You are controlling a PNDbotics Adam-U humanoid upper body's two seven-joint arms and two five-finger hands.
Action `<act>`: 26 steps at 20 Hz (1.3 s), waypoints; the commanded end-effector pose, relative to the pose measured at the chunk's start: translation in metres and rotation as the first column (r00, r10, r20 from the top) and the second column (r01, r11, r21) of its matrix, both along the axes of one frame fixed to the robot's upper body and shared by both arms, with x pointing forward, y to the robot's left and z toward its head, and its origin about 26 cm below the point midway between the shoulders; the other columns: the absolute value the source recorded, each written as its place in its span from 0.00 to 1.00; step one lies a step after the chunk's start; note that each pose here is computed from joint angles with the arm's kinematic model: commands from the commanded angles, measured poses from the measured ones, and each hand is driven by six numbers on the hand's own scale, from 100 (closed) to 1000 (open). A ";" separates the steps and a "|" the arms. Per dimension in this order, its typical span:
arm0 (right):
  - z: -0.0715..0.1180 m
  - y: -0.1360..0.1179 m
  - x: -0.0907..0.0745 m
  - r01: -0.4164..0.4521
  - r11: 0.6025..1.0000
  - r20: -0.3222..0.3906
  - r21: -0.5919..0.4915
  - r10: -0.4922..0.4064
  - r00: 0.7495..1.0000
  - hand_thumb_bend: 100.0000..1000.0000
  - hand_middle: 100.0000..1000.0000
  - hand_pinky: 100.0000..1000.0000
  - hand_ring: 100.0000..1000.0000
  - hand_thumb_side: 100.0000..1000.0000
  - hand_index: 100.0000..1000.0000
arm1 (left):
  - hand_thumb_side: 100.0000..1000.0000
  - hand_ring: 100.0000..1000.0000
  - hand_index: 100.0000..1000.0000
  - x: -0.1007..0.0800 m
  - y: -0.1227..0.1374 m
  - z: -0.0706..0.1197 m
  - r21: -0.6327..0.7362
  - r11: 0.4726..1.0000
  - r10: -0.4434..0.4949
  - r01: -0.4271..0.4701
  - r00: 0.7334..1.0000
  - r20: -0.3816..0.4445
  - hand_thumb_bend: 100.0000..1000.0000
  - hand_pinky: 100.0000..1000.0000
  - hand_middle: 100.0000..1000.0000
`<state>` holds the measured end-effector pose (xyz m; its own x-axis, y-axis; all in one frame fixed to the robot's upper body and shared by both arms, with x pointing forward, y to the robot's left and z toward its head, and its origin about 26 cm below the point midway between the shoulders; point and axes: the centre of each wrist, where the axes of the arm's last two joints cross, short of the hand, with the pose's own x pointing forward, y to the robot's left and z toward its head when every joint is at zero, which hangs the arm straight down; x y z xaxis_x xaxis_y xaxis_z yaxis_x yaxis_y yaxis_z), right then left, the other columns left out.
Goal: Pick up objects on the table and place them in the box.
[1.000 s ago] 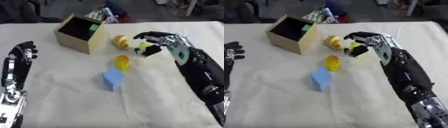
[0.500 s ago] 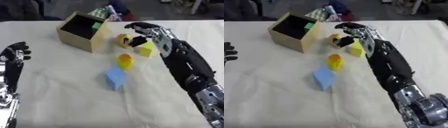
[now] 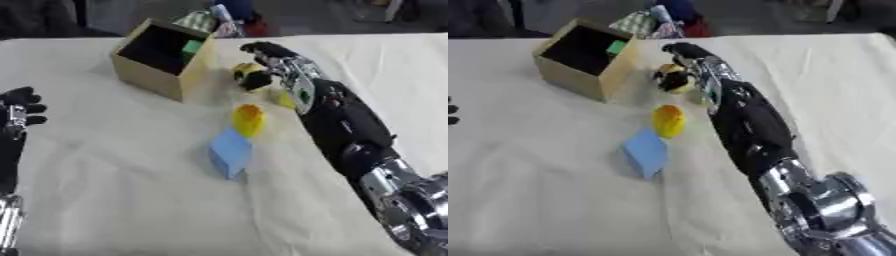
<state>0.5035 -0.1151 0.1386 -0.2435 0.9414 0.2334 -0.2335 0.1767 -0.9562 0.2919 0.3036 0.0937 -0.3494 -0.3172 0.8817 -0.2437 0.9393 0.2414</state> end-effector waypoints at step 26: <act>0.035 0.008 0.002 0.030 0.999 0.320 0.024 -0.036 0.947 0.00 0.26 0.65 0.62 0.00 0.38 | 0.71 0.63 0.73 0.002 0.002 0.013 0.013 1.000 0.008 -0.009 0.999 0.046 0.00 0.62 0.59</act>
<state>0.5025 -0.1110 0.1472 -0.2408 0.9559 0.1683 0.0117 0.1763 -0.9843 0.2933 0.3030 0.0957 -0.3568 -0.3129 0.8802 -0.2438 0.9408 0.2357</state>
